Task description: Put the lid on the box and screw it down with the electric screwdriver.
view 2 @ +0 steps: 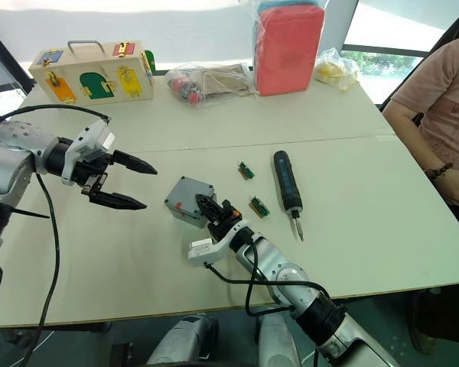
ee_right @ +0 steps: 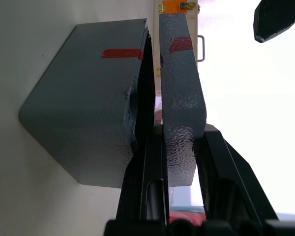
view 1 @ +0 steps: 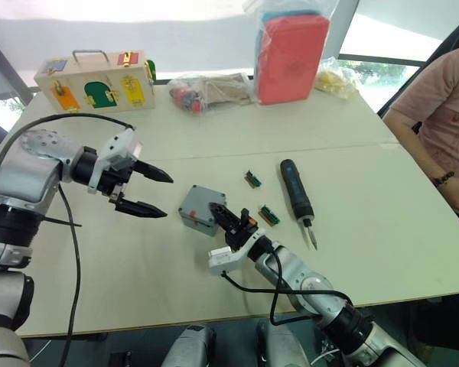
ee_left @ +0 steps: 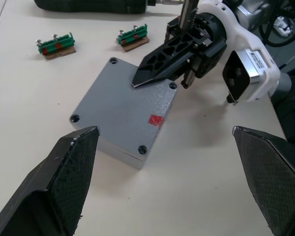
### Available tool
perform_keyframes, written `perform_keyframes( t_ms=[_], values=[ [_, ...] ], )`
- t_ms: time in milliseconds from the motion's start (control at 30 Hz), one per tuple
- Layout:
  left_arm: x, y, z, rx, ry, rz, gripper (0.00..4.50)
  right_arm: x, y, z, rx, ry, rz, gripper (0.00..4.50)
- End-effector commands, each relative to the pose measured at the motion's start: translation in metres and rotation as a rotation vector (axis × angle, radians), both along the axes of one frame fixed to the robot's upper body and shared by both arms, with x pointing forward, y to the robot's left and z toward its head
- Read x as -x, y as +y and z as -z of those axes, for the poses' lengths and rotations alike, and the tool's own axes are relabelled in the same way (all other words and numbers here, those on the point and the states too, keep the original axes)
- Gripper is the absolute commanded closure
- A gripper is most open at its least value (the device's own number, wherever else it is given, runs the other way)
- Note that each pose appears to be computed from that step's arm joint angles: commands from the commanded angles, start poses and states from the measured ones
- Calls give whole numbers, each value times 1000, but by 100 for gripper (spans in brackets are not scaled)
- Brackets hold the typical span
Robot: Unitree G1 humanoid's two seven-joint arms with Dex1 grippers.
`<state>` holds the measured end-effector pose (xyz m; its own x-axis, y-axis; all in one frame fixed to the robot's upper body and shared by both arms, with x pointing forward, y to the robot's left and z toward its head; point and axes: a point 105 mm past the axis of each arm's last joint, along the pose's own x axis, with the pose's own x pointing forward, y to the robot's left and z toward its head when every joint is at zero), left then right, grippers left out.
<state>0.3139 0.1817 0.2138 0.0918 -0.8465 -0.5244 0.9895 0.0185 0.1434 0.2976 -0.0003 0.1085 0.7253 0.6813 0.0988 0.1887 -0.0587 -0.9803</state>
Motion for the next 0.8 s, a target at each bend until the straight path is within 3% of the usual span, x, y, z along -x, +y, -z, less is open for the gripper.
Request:
perform_keyframes(
  t_ms=[33,800],
  values=[
    [-2,2,-18,7,-71,1,6,-1,-1,8,21,17,7,422],
    [-10,6,-22,-5,-113,-17,6,10,3,28,170,82,-26,422]
  ],
)
